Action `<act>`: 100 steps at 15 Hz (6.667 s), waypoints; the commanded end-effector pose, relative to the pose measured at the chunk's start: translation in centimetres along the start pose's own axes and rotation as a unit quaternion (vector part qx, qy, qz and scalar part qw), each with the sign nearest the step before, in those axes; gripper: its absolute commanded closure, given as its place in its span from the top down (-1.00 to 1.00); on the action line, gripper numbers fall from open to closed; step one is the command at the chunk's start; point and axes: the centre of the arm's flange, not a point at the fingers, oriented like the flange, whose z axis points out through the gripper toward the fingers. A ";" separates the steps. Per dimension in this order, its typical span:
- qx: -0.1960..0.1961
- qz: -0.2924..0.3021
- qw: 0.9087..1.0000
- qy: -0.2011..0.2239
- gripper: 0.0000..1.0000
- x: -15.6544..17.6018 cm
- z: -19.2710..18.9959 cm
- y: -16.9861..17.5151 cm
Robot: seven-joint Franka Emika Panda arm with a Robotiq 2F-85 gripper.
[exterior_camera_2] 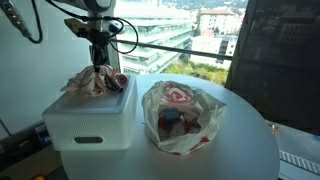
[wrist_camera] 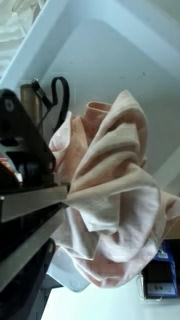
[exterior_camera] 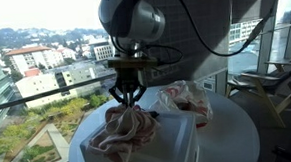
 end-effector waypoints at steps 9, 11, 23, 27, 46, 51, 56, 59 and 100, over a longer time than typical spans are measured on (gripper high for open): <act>0.096 0.003 0.977 0.188 -0.97 -8.0 -17.6 2.4; 0.106 0.014 0.968 0.229 -0.97 -10.6 -20.2 3.1; 0.132 0.220 0.890 0.377 -0.97 -19.0 -25.3 16.1; 0.091 0.287 0.877 0.374 -0.96 -12.0 -22.3 21.7; 0.004 0.286 0.819 0.497 -0.97 1.1 -13.6 24.6; 0.001 0.280 0.822 0.496 -0.97 2.6 -7.9 22.0; 0.000 0.304 0.835 0.459 -0.97 2.5 -4.8 21.8; 0.004 0.321 0.854 0.409 -0.97 3.4 -2.7 22.5; -0.063 0.022 0.988 0.140 1.00 -0.8 -4.1 7.7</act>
